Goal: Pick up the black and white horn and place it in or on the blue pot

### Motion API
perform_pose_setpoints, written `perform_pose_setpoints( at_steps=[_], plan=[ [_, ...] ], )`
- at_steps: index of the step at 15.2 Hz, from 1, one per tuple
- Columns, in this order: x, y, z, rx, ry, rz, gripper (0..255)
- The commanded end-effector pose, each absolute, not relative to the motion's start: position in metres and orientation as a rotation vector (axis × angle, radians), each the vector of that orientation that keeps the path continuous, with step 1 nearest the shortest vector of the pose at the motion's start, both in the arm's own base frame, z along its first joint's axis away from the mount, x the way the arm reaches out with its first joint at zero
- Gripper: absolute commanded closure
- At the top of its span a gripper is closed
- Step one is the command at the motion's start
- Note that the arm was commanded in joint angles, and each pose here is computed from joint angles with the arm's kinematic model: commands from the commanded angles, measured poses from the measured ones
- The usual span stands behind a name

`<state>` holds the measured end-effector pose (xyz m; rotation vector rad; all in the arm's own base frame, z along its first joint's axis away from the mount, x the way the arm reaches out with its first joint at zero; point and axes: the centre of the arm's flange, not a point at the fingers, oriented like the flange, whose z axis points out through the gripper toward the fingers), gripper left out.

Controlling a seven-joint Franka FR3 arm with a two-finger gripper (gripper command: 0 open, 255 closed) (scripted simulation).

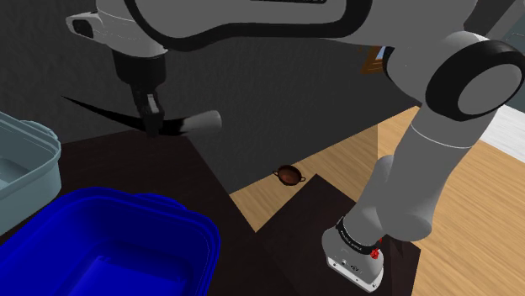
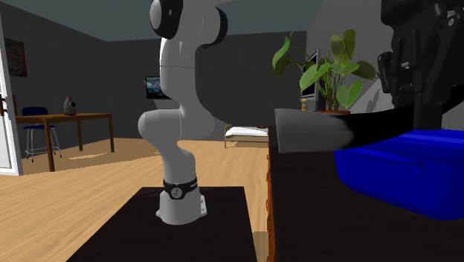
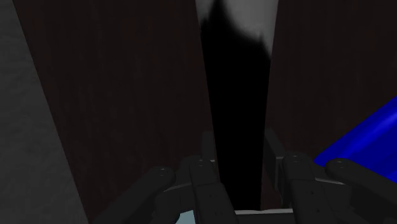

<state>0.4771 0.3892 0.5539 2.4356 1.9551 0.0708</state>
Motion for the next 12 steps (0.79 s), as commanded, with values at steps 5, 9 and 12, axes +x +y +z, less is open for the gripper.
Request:
perform_pose_setpoints(
  at_steps=[5, 9, 12],
  plan=[
    [0.476, 0.389, 0.586, 2.435, 1.955, 0.071, 255],
    [0.467, 0.398, 0.598, 2.435, 1.955, 0.071, 255],
    [0.439, 0.426, 0.595, 2.435, 1.955, 0.071, 255]
  ],
)
